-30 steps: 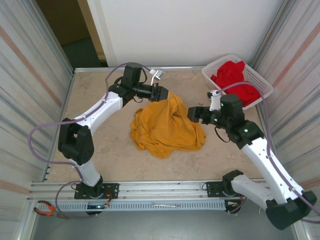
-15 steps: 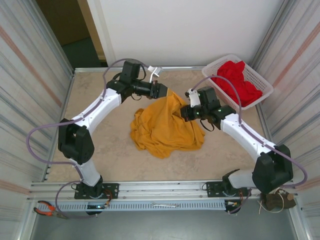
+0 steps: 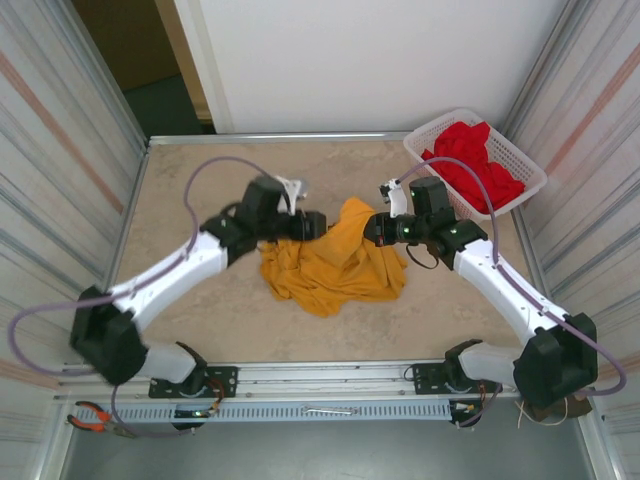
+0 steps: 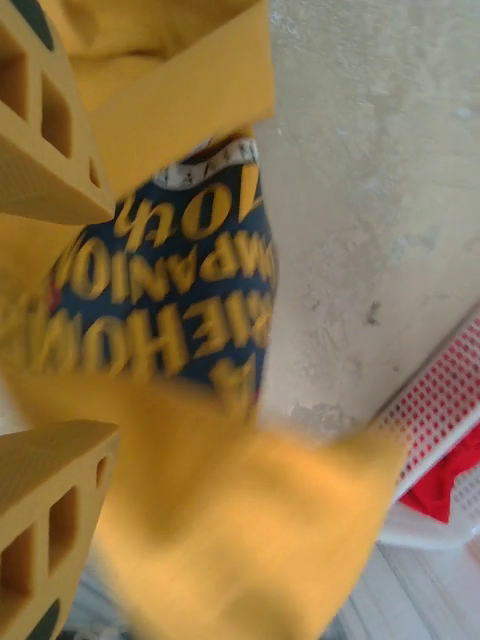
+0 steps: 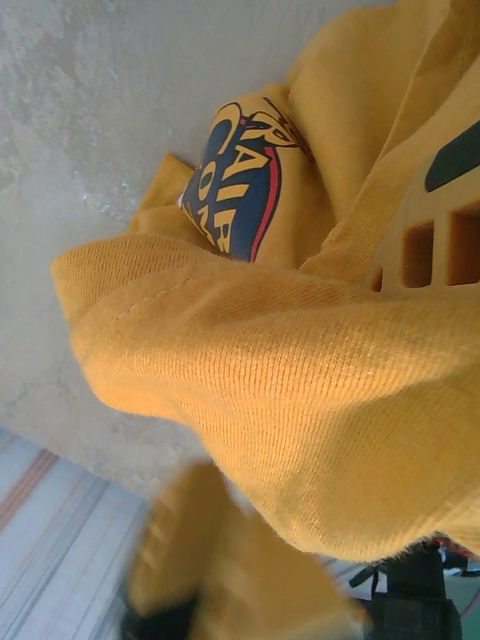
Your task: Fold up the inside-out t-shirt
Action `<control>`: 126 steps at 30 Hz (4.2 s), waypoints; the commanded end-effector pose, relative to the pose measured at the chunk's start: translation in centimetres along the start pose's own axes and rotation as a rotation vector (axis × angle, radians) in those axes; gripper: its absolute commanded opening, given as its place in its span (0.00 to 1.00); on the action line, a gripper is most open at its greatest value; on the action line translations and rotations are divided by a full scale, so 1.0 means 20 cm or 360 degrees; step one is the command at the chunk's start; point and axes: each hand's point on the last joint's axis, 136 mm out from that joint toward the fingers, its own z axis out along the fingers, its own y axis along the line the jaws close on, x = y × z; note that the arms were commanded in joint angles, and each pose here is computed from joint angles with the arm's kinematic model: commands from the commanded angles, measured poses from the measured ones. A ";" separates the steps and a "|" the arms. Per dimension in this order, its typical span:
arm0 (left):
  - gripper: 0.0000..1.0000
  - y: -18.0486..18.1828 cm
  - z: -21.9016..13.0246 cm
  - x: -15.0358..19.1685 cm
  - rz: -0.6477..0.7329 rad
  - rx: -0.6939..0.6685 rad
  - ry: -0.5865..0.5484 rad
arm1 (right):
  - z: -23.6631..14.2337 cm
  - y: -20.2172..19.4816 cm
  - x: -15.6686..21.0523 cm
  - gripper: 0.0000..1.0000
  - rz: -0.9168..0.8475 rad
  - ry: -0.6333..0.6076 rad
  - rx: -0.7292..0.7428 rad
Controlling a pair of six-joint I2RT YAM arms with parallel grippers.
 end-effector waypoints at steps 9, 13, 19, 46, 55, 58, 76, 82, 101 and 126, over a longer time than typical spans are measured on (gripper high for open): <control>0.64 -0.16 0.08 0.12 0.0335 -0.0312 -0.0334 | -0.01 -0.03 -0.03 0.00 0.0132 -0.0027 0.0048; 0.68 -0.18 0.22 0.08 0.0401 -0.0365 -0.0330 | -0.03 -0.01 -0.04 0.00 0.0146 -0.0041 0.0031; 0.71 -0.08 0.36 -0.05 0.0335 -0.0420 -0.0334 | -0.06 0.02 -0.03 0.00 0.0161 -0.0047 0.0001; 0.00 -0.31 0.14 -0.24 -0.0046 0.1070 0.0182 | -0.21 -0.20 -0.01 0.63 0.0195 -0.0253 0.0448; 0.00 -0.31 0.13 -0.23 -0.0054 0.1049 0.0224 | -0.11 -0.05 -0.03 0.68 0.0007 -0.0236 0.0394; 0.00 -0.32 0.12 -0.24 -0.0052 0.1056 0.0225 | -0.02 -0.09 -0.05 0.62 0.0013 -0.0219 0.0423; 0.16 0.35 0.41 -0.36 -0.0434 0.0490 0.0143 | -0.22 0.28 -0.03 0.00 -0.0021 -0.0245 -0.0321; 0.36 0.35 0.39 -0.38 -0.0455 0.0469 0.0117 | -0.26 0.24 -0.10 0.00 0.0045 -0.0357 -0.0356; 0.60 -0.02 0.25 -0.14 -0.0335 0.0156 0.0054 | -0.19 0.12 -0.07 0.00 0.0146 -0.0318 -0.0280; 0.00 -0.07 0.45 -0.04 -0.0305 0.0399 0.0204 | -0.20 -0.17 -0.06 0.00 0.0314 -0.0394 -0.0037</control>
